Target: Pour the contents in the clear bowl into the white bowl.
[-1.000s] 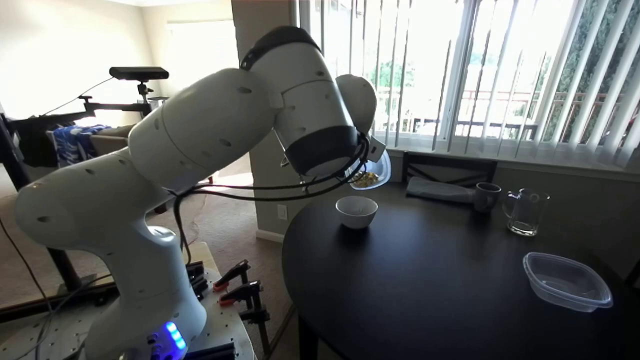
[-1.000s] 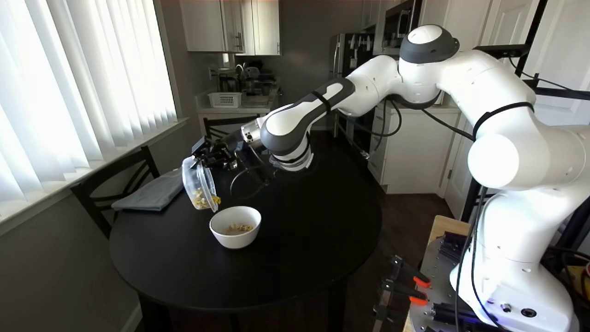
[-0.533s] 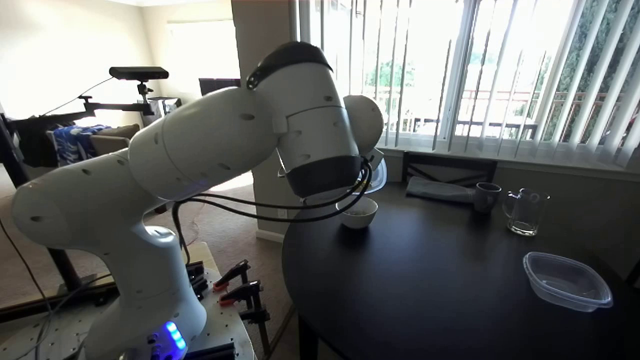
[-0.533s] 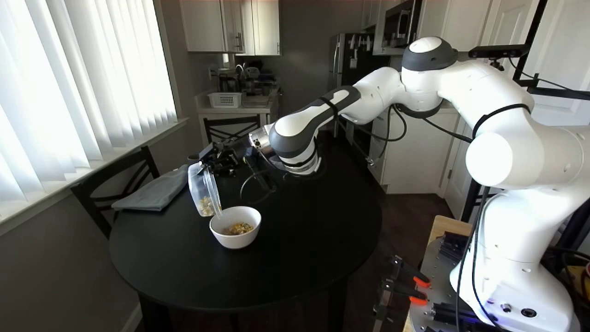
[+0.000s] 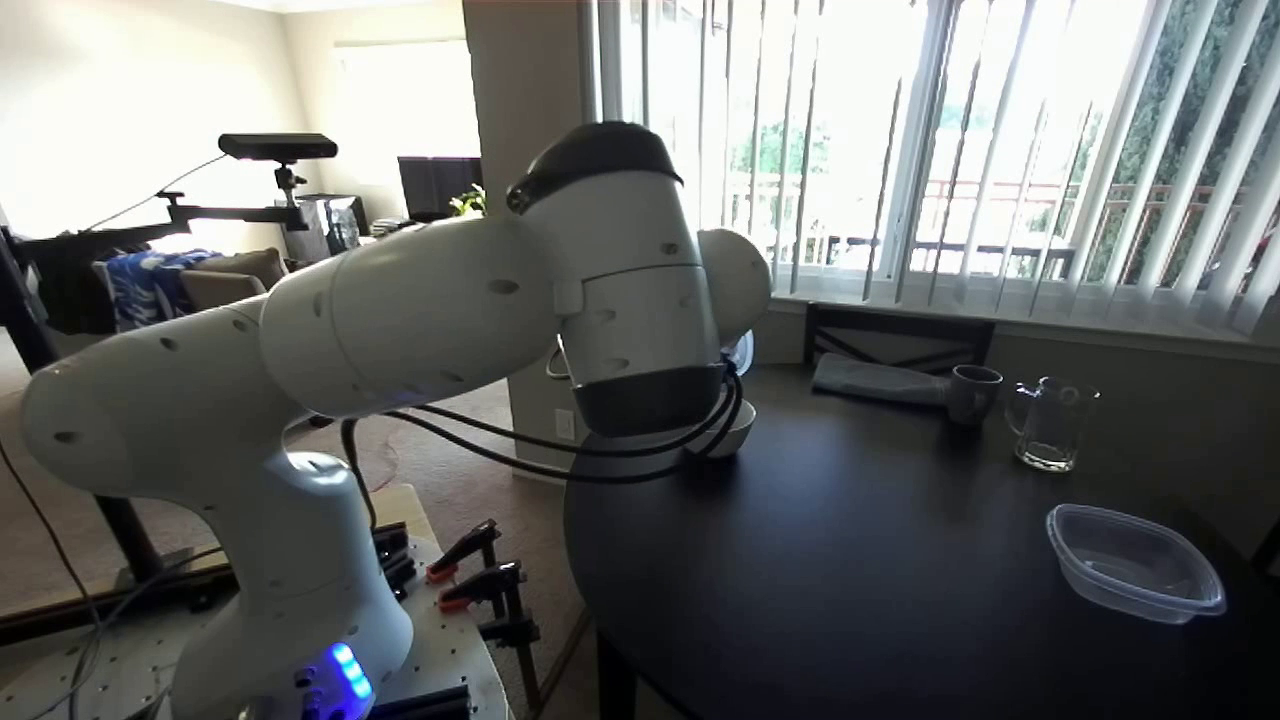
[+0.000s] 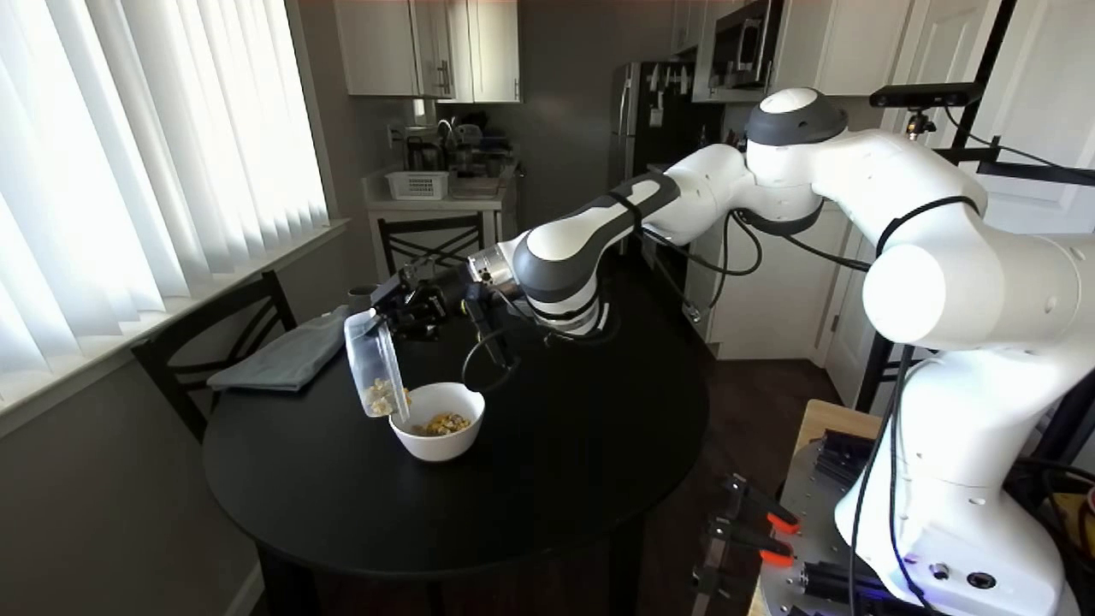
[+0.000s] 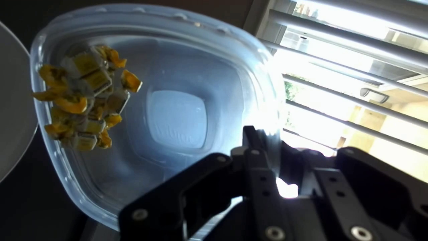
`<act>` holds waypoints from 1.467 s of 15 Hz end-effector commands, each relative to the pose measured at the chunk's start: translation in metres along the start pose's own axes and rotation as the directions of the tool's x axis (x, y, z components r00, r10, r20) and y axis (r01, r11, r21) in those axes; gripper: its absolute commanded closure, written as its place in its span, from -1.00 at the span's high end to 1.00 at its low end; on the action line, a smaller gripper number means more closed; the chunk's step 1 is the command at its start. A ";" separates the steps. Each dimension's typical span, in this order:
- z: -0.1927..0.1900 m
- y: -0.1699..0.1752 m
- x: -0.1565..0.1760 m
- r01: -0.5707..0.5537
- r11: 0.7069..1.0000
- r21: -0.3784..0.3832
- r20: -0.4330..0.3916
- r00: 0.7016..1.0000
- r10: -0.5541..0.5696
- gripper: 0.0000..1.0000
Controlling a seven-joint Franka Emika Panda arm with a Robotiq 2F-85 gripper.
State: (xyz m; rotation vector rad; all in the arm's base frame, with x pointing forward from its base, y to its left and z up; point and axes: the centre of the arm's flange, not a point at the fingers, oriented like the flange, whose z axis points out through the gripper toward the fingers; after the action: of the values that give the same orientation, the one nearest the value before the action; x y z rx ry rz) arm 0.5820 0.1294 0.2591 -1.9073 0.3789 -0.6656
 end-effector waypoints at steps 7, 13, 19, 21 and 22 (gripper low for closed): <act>-0.043 0.018 0.022 -0.017 0.997 0.078 -0.079 0.997 0.023 -0.97; -0.038 0.018 0.012 -0.034 0.993 0.111 -0.044 0.998 0.039 -0.97; -0.039 0.019 0.008 -0.057 0.984 0.169 -0.019 0.998 0.061 -0.97; -0.042 0.019 0.010 -0.065 0.977 0.201 -0.016 0.997 0.070 -0.97; -0.043 0.018 0.011 -0.067 0.976 0.206 -0.023 0.997 0.073 -0.97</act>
State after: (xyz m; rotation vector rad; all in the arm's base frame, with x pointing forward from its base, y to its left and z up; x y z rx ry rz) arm 0.5737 0.0948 0.2581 -1.7548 0.4133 -0.6696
